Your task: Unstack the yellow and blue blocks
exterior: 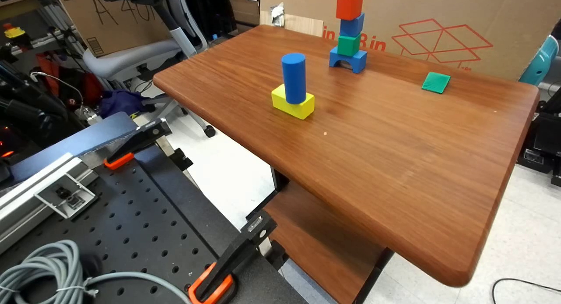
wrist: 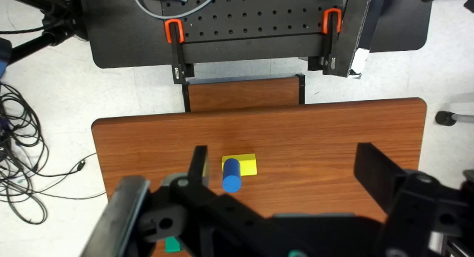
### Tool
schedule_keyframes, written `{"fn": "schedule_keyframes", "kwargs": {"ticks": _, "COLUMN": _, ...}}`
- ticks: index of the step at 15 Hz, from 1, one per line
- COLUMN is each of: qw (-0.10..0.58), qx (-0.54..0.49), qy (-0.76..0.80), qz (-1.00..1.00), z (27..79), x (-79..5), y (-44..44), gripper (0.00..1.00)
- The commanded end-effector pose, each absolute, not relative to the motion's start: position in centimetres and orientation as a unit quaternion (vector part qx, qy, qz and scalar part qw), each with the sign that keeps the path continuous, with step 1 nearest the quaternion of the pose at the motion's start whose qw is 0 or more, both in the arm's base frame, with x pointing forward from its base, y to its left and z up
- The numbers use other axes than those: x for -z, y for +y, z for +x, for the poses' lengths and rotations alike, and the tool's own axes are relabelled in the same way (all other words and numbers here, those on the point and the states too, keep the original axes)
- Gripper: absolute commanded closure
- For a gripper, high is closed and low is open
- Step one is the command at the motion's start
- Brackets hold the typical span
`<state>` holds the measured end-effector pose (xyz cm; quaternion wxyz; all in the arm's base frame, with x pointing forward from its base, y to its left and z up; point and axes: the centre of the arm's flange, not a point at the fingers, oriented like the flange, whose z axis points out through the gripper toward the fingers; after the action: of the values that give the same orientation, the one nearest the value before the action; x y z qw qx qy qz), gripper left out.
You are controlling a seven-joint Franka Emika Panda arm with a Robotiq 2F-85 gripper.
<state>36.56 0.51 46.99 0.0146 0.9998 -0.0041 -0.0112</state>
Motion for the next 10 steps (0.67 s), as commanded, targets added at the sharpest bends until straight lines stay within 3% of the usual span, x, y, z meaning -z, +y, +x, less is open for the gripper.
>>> {"fn": "schedule_keyframes", "kwargs": {"ticks": 1, "qw": 0.017, "qx": 0.019, "qy": -0.018, "qz": 1.0, "z": 38.0, "x": -44.8, "y": 0.6, "gripper": 0.0}}
{"fn": "schedule_keyframes", "kwargs": {"ticks": 10, "qw": 0.008, "qx": 0.003, "qy": -0.01, "qz": 1.0, "z": 43.2, "x": -38.0, "y": -1.7, "gripper": 0.0}}
